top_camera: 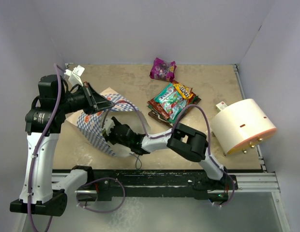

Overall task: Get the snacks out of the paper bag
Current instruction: Adjust the paper bag at the center of the board.

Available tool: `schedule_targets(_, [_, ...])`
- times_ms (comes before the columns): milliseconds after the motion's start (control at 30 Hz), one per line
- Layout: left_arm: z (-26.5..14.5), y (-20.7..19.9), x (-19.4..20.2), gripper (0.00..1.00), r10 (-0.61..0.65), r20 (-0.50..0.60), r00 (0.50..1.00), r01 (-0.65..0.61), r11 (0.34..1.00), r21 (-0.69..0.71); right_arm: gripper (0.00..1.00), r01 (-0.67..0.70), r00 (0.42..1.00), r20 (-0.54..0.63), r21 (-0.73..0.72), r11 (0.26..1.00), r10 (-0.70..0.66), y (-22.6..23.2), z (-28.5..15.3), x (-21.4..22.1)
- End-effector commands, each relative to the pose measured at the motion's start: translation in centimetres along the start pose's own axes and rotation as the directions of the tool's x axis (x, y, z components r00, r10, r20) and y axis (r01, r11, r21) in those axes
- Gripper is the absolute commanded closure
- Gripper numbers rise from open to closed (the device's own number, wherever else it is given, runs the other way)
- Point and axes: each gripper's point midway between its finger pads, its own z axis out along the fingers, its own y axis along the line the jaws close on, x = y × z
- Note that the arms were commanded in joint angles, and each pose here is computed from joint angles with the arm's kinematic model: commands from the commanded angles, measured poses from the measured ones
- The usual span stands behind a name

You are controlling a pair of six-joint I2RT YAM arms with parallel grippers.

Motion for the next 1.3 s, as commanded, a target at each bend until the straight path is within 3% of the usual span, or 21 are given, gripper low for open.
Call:
schedule_targets(0, [-1.1, -3.3, -0.4, 1.0, 0.085, 0.012, 0.996, -0.086, 0.989, 0.123, 0.0, -0.011, 0.99, 0.138, 0.003, 1.0, 0.011, -0.4, 2.0, -3.6])
schedule_targets(100, [-0.9, -2.9, -0.7, 1.0, 0.077, 0.014, 0.997, -0.078, 0.992, 0.099, 0.0, -0.004, 0.991, 0.132, -0.029, 1.0, 0.008, 0.1, 2.9, -3.3])
schedule_targets(233, [-1.2, -0.9, -2.1, 1.0, 0.065, 0.076, 0.995, -0.06, 0.996, -0.064, 0.02, -0.007, 0.991, 0.134, -0.032, 0.999, 0.011, -0.3, 1.0, -3.1])
schedule_targets(433, [-2.0, 1.9, -3.3, 1.0, 0.043, 0.16, 0.986, -0.003, 0.97, -0.244, 0.03, 0.196, 0.978, 0.089, -0.051, 0.979, -0.191, -1.1, -4.4, -1.3])
schedule_targets(533, [-1.2, 0.8, -3.8, 1.0, 0.048, 0.169, 0.984, -0.02, 0.986, -0.167, 0.04, 0.325, 0.946, 0.035, -0.093, 0.941, -0.323, -1.3, -6.2, 0.8])
schedule_targets(633, [-0.7, -1.4, -4.1, 1.0, 0.073, 0.163, 0.984, -0.067, 0.997, -0.041, 0.06, 0.332, 0.943, 0.05, -0.165, 0.929, -0.329, 0.0, -6.1, 0.8])
schedule_targets(767, [-0.4, -2.9, -4.2, 1.0, 0.119, 0.136, 0.984, -0.125, 0.991, 0.038, 0.01, 0.248, 0.967, 0.128, -0.267, 0.931, -0.22, 2.9, -4.4, -1.7])
schedule_targets(1033, [0.8, -3.5, -4.2, 1.0, 0.097, 0.049, 0.994, -0.101, 0.989, 0.104, 0.0, 0.142, 0.979, 0.196, -0.441, 0.886, -0.059, 7.9, -0.6, -3.9])
schedule_targets(1267, [1.1, -3.2, -2.9, 1.0, 0.073, -0.005, 0.997, -0.071, 0.988, 0.134, 0.01, 0.037, 0.995, 0.1, -0.351, 0.936, -0.002, 7.3, 4.6, -2.0])
